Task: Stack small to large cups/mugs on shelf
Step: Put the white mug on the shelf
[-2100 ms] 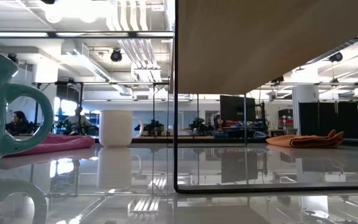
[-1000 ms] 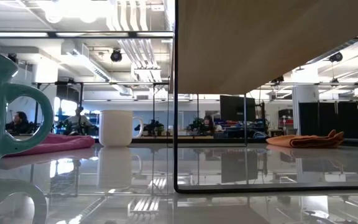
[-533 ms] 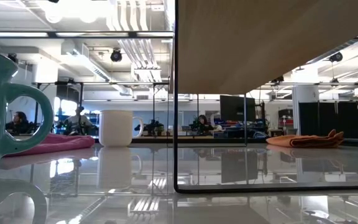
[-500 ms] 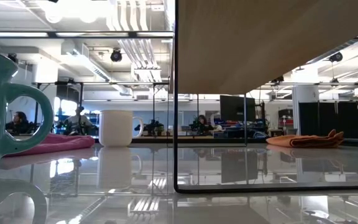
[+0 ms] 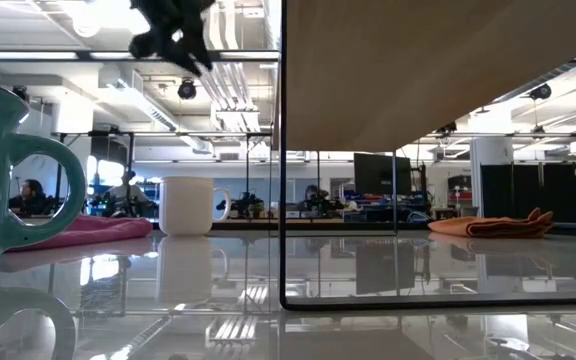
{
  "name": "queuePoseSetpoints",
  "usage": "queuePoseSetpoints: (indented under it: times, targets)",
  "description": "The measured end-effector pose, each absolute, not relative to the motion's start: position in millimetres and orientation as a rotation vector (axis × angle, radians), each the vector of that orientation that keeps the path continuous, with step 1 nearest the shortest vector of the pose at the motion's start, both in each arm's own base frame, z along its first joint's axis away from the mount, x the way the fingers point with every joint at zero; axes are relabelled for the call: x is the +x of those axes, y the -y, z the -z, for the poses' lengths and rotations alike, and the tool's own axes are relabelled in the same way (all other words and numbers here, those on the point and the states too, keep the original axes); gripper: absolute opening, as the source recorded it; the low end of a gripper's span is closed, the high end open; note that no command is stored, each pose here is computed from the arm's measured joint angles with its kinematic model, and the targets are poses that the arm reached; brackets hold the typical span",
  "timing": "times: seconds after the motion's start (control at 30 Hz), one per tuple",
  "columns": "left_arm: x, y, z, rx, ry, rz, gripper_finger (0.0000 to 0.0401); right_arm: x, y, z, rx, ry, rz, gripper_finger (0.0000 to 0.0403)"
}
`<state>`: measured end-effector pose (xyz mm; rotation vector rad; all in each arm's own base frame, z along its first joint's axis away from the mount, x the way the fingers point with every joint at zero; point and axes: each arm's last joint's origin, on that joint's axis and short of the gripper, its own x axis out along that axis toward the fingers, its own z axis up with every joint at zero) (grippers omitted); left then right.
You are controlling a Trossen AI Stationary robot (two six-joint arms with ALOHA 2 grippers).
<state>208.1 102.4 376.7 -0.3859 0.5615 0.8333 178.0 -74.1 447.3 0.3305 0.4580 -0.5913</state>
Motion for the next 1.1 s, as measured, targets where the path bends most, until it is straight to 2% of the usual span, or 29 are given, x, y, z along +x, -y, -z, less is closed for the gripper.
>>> queuePoseSetpoints:
  times: [0.13, 0.4, 0.83, 1.1]
  targets:
    - [218.5, -127.1, -358.3, -0.434, -0.743, -0.799, 0.0154, 173.1, 73.7, -442.0, 0.36, -0.513, 0.608, 0.021]
    - [219.3, -154.2, -329.9, -0.403, -1.024, -0.682, 0.0156, 168.6, 73.0, -436.5, 0.434, -0.53, 0.662, 0.0211]
    - [240.2, -174.6, -287.6, -0.36, -1.224, -0.488, 0.0156, 180.5, 78.6, -408.3, 0.518, -0.604, 0.739, 0.0211]
    - [235.7, -170.5, -266.8, -0.349, -1.323, -0.425, 0.0156, 184.8, 80.3, -394.3, 0.542, -0.625, 0.753, 0.0211]
